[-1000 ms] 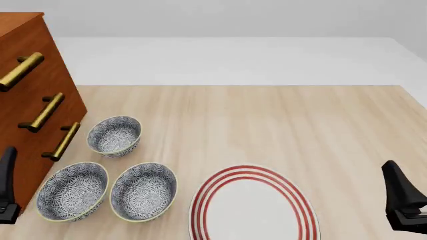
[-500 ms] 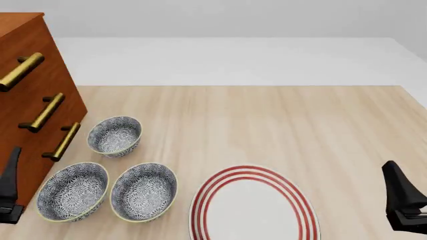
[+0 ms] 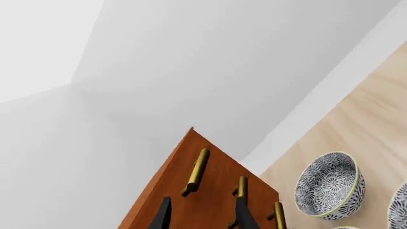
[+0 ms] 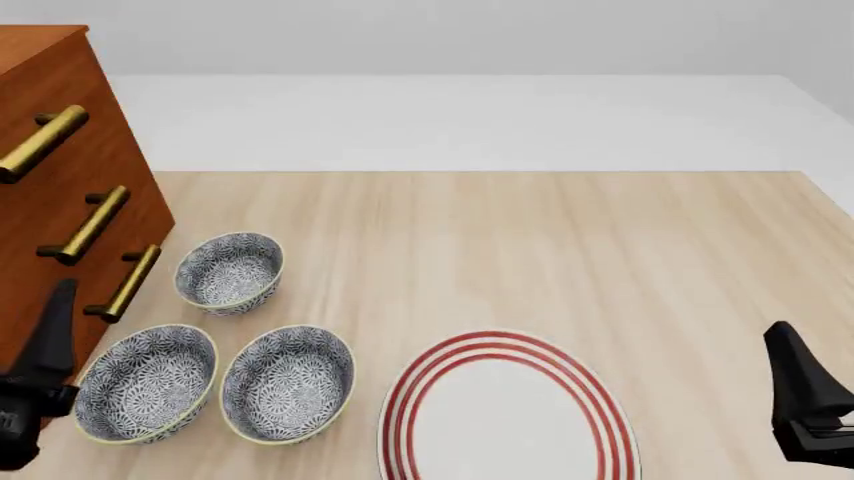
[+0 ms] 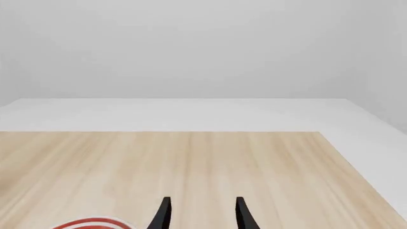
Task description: Open the top drawer of the cabinet.
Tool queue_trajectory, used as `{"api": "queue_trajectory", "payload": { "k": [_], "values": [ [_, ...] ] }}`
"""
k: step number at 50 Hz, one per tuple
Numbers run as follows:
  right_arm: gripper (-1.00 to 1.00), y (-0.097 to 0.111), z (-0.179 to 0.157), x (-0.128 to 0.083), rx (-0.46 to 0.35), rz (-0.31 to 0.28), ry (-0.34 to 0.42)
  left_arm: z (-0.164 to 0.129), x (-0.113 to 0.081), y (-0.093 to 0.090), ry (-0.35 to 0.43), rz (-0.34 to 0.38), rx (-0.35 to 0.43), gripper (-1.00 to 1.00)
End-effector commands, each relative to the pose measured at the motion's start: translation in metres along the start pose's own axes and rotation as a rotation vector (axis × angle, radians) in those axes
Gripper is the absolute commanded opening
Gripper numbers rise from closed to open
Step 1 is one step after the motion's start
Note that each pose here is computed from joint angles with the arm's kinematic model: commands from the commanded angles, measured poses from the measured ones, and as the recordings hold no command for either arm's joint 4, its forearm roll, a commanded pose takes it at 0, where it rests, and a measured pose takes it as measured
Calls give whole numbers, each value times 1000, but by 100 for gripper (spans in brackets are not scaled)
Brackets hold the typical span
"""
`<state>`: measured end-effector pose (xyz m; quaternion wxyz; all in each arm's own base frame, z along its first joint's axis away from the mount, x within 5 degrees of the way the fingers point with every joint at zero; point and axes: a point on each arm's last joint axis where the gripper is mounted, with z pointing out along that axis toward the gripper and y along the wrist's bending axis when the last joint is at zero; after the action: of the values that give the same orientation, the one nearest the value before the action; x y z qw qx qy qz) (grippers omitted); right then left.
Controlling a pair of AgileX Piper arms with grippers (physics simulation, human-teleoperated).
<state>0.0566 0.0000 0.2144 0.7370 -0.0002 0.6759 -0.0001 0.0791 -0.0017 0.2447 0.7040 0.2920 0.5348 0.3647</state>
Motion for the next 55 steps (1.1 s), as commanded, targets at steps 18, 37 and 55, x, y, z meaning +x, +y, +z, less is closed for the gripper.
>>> {"api": "queue_trajectory", "payload": {
  "k": [18,37,55],
  "values": [
    [100,0,0,0,0,0,0,21,10,-14,9,237,9,100],
    [100,0,0,0,0,0,0,39,19,-25,32,347,40,100],
    [100,0,0,0,0,0,0,48,27,-21,87,399,9,100]
  ]
}}
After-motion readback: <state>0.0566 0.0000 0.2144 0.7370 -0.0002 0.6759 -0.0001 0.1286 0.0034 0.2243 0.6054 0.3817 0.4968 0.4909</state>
